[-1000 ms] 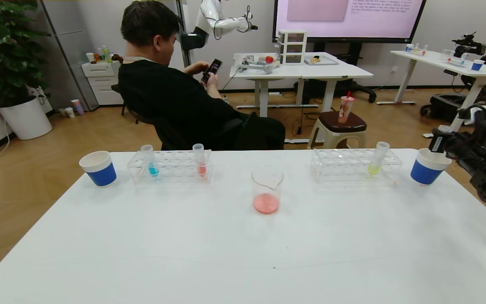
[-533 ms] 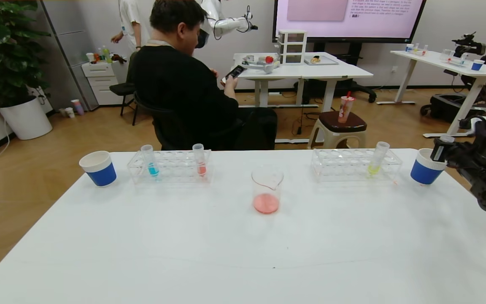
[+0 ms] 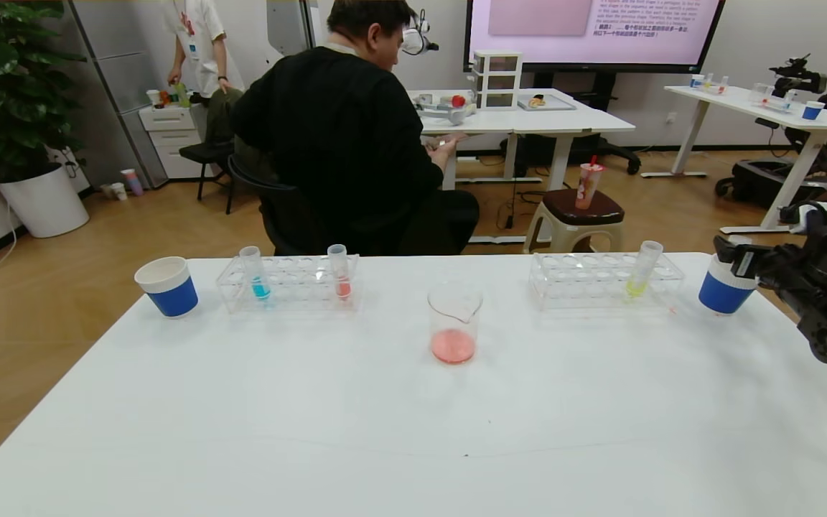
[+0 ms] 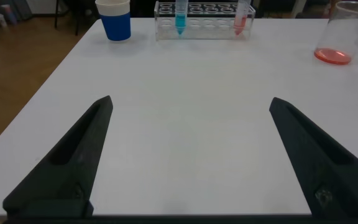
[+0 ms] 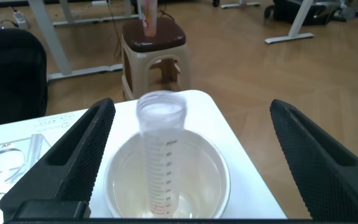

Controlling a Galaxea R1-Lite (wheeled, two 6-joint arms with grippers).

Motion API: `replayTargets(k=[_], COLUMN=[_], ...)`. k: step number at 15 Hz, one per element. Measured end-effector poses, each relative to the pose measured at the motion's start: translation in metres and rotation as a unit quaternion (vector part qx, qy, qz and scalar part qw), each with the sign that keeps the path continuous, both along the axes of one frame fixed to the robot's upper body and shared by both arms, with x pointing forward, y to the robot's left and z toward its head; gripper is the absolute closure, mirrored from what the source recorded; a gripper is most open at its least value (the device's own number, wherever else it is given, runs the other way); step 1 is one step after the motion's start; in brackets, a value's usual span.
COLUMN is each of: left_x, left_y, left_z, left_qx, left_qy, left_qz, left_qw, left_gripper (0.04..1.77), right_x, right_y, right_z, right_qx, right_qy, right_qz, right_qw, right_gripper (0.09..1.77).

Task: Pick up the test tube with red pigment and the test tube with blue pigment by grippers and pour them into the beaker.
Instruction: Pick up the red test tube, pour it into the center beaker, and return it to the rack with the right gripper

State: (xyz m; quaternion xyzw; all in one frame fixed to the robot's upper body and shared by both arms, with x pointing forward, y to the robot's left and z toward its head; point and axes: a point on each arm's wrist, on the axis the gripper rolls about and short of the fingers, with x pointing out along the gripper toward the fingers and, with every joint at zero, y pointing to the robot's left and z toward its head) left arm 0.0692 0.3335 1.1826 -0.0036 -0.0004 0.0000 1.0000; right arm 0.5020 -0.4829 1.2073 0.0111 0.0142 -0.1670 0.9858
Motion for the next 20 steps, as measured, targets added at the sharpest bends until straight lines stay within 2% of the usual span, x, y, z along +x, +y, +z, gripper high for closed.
replayTargets(k=[2, 5, 8, 10, 14, 20], left_x=[0.0, 0.0, 0.0, 0.0, 0.0, 0.0], left_y=[0.0, 0.0, 0.0, 0.0, 0.0, 0.0], left_z=[0.0, 0.0, 0.0, 0.0, 0.0, 0.0], left_qx=[0.0, 0.0, 0.0, 0.0, 0.0, 0.0], left_qy=[0.0, 0.0, 0.0, 0.0, 0.0, 0.0], left_qz=[0.0, 0.0, 0.0, 0.0, 0.0, 0.0], left_qw=[1.0, 1.0, 1.0, 1.0, 1.0, 1.0], left_gripper=[0.05, 0.05, 0.05, 0.05, 0.05, 0.05], right_x=[0.001, 0.001, -0.007, -0.024, -0.074, -0.183], right_y=[0.009, 0.042, 0.089, 0.122, 0.161, 0.163], right_z=[0.014, 0.043, 0.075, 0.093, 0.123, 0.183], right_qx=[-0.005, -0.012, -0.015, -0.014, -0.012, -0.018], right_qy=[-0.015, -0.043, -0.07, -0.084, -0.106, -0.147], right_qz=[0.012, 0.049, 0.099, 0.139, 0.19, 0.205], right_qw=[1.0, 0.998, 0.992, 0.987, 0.976, 0.968], right_gripper=[0.12, 0.12, 0.12, 0.12, 0.12, 0.12])
